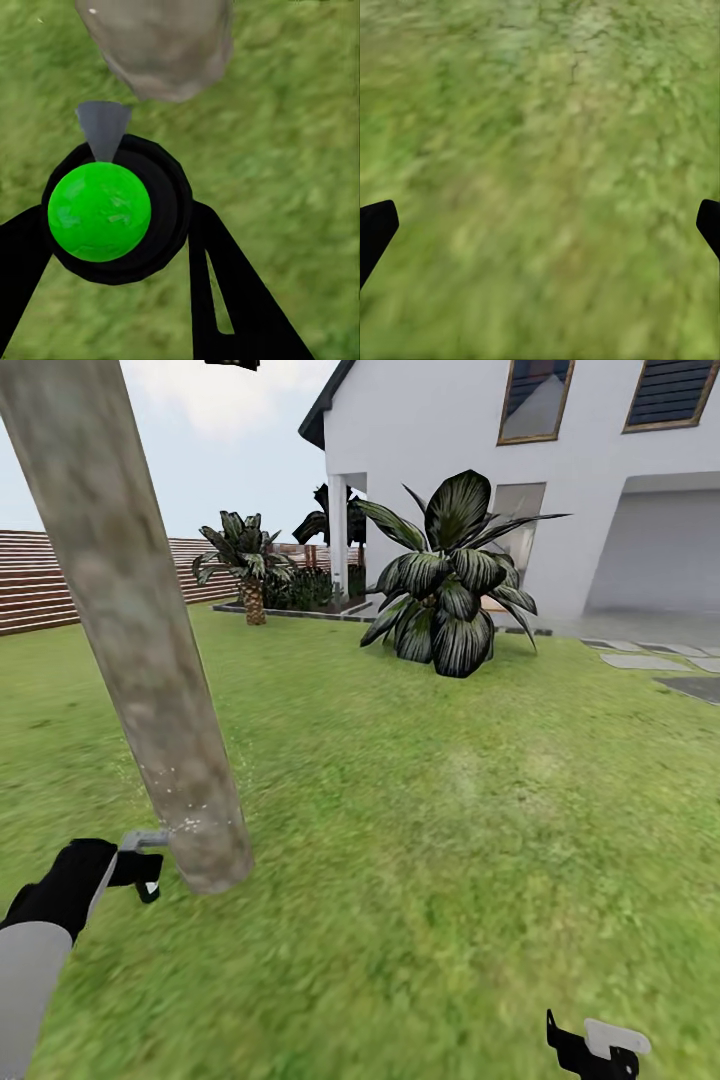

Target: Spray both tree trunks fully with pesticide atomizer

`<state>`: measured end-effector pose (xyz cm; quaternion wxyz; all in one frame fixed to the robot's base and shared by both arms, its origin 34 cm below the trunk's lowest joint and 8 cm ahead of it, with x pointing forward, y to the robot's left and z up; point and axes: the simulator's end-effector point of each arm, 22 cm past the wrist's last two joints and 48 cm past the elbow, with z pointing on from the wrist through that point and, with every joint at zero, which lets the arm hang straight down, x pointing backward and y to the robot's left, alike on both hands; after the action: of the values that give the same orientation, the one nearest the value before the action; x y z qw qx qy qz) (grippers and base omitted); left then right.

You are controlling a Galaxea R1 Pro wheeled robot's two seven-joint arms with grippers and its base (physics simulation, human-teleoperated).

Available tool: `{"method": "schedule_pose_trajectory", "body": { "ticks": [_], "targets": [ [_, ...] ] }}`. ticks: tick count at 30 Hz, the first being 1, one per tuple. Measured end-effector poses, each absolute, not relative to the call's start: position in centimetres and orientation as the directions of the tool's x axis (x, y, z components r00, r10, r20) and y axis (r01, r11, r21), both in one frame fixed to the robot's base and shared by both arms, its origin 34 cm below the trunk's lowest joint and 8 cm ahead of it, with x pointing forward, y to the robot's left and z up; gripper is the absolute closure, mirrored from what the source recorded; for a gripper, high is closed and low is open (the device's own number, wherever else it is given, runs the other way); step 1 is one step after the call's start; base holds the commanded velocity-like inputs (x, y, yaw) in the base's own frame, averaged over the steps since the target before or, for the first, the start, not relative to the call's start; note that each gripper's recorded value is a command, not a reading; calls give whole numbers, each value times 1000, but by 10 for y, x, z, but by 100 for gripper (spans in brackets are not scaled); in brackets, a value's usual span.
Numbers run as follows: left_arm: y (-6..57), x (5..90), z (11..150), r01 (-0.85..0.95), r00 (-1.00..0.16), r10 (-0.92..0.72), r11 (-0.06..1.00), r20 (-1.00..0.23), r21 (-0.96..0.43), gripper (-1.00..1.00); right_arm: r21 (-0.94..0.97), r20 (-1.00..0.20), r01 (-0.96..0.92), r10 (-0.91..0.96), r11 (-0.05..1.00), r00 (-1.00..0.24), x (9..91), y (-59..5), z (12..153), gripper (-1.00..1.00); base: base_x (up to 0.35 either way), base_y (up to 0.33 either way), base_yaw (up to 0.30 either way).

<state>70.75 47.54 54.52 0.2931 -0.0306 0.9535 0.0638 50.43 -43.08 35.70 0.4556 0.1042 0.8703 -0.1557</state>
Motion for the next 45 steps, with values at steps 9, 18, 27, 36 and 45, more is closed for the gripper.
{"method": "schedule_pose_trajectory", "body": {
  "ticks": [9,18,27,36,45],
  "targets": [
    [523,696,557,-154,-817,-51,979,-574,132,100,-176,-826,324,40,930,-563,504,-431,357,-100,0,0,0],
    [479,726,585,-86,-764,-38,995,-644,43,100,-176,-825,323,39,930,-563,504,-431,357,-100,0,0,0],
    [532,711,605,-121,-759,-36,989,-650,86,100,-176,-825,323,39,930,-563,504,-431,357,-100,0,0,0],
    [529,716,612,-116,-745,-28,989,-667,88,100,-176,-826,323,39,930,-563,504,-431,357,-100,-13,-140,0],
    [530,716,613,-119,-743,-30,989,-669,88,100,-176,-826,323,39,930,-563,504,-431,357,-100,0,-270,0]
  ]
}}
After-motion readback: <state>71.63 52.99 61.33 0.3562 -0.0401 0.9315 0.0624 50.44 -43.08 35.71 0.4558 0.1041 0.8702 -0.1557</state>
